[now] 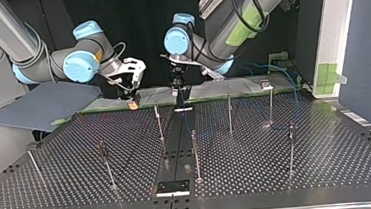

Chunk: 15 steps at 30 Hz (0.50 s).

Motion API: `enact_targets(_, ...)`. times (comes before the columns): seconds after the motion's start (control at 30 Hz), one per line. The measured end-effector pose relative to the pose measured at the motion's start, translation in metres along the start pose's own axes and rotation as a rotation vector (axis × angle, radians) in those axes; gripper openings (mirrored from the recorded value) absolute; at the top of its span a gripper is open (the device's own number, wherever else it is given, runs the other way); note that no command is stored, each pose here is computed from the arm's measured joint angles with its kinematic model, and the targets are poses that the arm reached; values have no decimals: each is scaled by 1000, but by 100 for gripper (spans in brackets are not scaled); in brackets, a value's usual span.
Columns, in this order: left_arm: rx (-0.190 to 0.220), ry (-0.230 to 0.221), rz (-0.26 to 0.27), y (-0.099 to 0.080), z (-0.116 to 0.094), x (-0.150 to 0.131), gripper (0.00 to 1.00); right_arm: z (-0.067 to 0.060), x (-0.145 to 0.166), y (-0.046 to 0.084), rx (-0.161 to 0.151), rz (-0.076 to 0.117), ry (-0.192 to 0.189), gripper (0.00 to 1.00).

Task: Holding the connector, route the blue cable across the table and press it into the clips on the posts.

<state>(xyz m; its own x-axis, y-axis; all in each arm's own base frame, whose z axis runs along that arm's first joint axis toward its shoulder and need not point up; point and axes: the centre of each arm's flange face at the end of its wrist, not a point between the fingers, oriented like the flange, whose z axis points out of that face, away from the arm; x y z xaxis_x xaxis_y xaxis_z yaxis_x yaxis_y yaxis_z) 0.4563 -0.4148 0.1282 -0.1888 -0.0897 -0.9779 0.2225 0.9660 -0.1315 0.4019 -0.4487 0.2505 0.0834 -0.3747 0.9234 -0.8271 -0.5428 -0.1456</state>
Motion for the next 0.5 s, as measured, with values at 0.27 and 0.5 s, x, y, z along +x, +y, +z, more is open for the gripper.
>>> enact_targets(0.27,5,-9,-26,0,6,2,0,6,-7,4,-4,24,36,0)
enact_targets(0.5,21,-45,-52,-9,20,-18,0,18,-26,12,-13,32,17,0)
